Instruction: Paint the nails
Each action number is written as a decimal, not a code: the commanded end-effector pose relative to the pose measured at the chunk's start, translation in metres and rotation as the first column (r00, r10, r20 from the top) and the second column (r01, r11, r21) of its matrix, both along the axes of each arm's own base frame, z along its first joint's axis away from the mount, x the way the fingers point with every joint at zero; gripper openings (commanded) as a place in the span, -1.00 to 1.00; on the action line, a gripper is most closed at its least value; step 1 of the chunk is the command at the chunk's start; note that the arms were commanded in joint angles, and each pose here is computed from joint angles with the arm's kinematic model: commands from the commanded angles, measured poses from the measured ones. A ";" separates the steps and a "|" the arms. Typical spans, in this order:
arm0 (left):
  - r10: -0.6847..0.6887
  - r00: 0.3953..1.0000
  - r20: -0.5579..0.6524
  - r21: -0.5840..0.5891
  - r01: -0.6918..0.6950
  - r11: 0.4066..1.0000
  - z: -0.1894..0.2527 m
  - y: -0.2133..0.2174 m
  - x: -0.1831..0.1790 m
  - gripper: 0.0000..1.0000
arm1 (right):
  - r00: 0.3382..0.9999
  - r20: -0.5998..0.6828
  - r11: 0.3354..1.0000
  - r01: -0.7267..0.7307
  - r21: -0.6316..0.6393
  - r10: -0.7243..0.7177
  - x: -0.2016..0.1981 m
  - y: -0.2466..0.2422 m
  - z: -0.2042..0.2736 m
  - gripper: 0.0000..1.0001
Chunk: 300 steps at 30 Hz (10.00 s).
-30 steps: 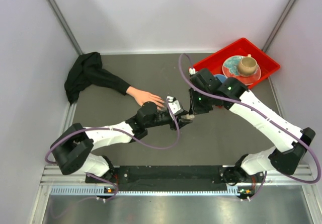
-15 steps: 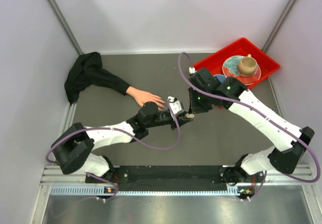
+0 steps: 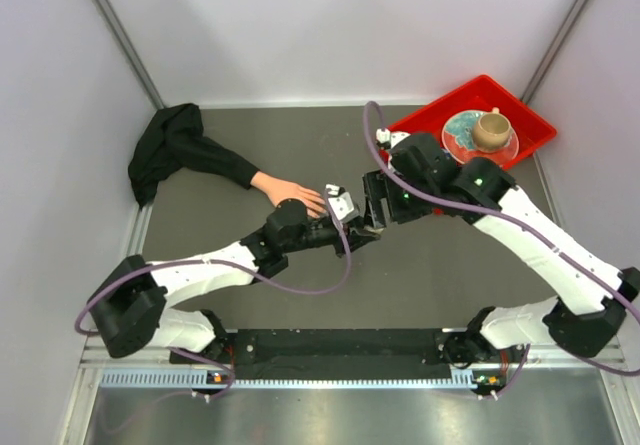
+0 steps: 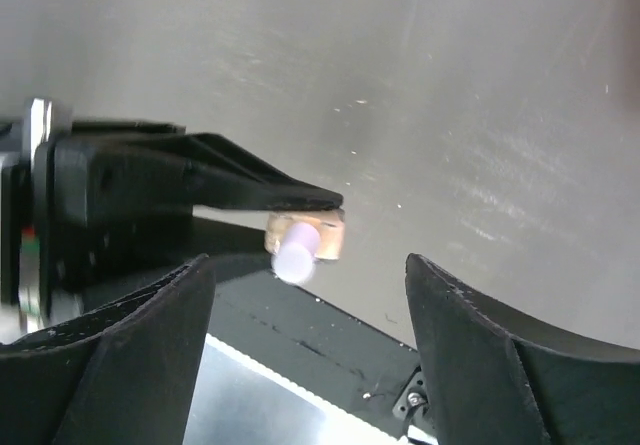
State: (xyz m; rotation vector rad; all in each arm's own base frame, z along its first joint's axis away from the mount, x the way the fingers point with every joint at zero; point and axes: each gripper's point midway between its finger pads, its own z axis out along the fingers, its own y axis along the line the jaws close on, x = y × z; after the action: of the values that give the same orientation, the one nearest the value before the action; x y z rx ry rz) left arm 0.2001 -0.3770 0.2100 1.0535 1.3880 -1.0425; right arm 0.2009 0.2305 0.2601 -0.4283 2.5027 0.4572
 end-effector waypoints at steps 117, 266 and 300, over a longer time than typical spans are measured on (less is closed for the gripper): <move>0.084 0.996 0.029 -0.093 -0.081 0.992 0.094 0.052 -0.022 -1.00 | 0.954 0.215 0.978 -0.209 -0.013 0.207 0.015 0.073 0.033 -1.00; 0.017 1.000 0.003 -0.140 -0.017 0.990 0.159 0.098 -0.066 -1.00 | 0.800 0.466 0.810 -0.529 0.252 0.377 -0.046 0.094 0.107 -0.32; 0.294 0.935 -0.198 -0.073 -0.313 0.947 0.116 0.091 -0.005 -1.00 | 0.887 0.432 0.949 -0.259 0.178 0.161 0.002 0.121 0.093 -1.00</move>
State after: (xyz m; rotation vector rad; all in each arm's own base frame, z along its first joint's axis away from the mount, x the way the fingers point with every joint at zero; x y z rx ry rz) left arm 0.2016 -0.2781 0.2997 0.6617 1.6525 -0.8995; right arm 0.2030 0.3413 0.3335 -0.6033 2.0466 0.6477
